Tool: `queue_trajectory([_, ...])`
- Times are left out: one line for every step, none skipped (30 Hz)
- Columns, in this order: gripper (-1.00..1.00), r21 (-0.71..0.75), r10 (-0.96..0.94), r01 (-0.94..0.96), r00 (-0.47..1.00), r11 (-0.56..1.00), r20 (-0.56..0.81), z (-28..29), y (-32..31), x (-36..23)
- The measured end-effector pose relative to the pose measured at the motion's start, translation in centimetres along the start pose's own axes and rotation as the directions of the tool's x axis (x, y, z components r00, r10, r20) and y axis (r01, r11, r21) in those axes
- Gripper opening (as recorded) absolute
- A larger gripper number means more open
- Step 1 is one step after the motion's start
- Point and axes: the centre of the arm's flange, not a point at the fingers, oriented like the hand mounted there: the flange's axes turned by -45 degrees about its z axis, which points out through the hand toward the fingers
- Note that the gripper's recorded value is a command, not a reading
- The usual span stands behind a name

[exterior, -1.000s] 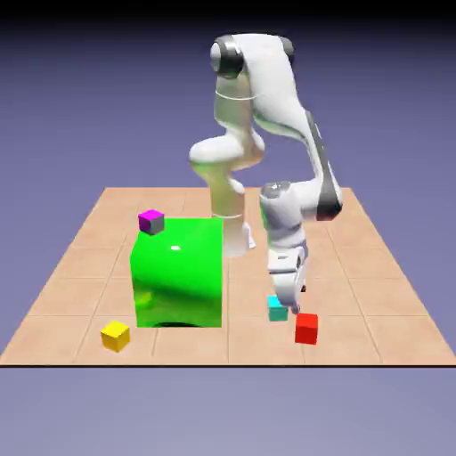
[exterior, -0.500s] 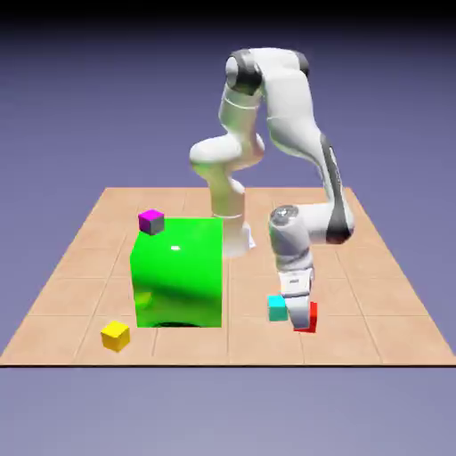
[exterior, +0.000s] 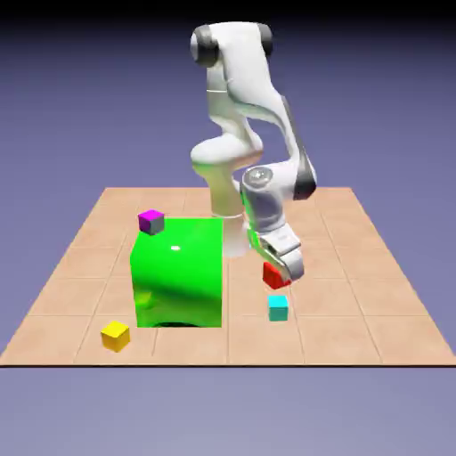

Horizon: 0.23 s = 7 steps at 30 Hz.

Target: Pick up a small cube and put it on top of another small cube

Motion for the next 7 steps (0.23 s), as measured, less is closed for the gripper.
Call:
queue_trajectory([-1.0,0.0,-0.001,0.001,1.0,1.0,0.0,0.9,0.0,0.0])
queue_trajectory([-1.0,0.0,0.002,-0.002,1.0,1.0,0.001,1.7,-0.1,-0.2])
queue_trajectory([-1.0,0.0,0.004,-0.004,1.0,1.0,0.003,2.5,-0.2,-0.3])
queue_trajectory([-1.0,0.001,0.006,-0.006,1.0,1.0,0.007,3.4,-0.3,-0.5])
queue_trajectory([1.0,0.001,0.006,-0.006,1.0,1.0,0.007,3.6,-0.3,-0.5])
queue_trajectory([1.0,0.001,0.006,-0.006,1.0,1.0,0.008,3.6,-0.3,-0.5])
queue_trajectory([1.0,0.001,0.006,-0.006,1.0,1.0,0.008,3.6,-0.3,-0.5])
